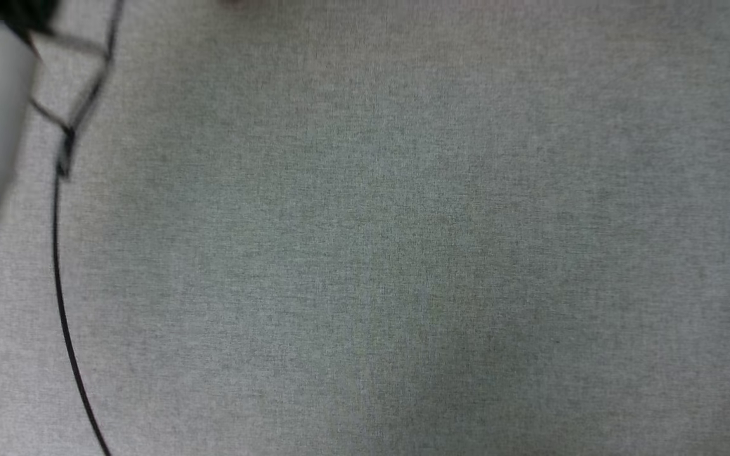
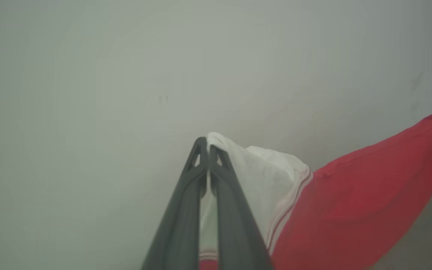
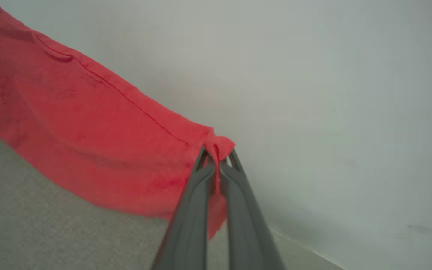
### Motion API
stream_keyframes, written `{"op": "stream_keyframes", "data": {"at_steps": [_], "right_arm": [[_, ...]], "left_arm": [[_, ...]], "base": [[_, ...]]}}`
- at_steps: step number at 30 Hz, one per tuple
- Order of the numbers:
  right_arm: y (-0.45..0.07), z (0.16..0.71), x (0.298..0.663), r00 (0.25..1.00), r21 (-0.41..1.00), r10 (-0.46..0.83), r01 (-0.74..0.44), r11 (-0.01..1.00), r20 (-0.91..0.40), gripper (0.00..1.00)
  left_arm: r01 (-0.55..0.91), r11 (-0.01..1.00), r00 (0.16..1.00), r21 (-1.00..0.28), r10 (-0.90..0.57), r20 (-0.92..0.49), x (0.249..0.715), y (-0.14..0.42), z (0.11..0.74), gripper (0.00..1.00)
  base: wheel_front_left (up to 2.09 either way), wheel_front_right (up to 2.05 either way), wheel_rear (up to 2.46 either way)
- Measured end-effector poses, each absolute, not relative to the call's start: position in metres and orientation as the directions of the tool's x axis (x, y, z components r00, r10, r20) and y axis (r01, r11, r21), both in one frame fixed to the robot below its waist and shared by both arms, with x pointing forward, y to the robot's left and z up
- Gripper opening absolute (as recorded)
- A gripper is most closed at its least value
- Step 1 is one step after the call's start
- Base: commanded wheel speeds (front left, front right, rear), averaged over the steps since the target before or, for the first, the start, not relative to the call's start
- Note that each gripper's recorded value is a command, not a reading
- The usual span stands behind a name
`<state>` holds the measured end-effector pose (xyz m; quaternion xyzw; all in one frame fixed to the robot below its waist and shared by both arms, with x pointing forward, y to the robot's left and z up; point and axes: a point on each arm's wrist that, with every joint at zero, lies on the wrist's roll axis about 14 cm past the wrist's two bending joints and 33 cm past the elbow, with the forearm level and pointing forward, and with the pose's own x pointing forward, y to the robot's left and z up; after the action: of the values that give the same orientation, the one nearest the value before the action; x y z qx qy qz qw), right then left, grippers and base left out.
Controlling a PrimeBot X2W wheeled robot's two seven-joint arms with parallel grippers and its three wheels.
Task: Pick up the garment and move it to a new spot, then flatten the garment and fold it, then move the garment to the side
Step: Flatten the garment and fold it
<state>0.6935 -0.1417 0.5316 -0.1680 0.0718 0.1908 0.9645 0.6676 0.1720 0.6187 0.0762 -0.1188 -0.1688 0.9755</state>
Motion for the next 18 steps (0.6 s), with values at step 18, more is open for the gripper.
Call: {"op": "stream_keyframes", "data": {"at_steps": [18], "right_arm": [[-0.149, 0.439, 0.523, 0.773, -0.163, 0.441, -0.560, 0.813, -0.456, 0.00]], "left_arm": [[0.368, 0.930, 0.922, 0.011, -0.364, -0.133, 0.473, 0.157, 0.474, 0.00]], "base": [[0.00, 0.00, 0.00]]}}
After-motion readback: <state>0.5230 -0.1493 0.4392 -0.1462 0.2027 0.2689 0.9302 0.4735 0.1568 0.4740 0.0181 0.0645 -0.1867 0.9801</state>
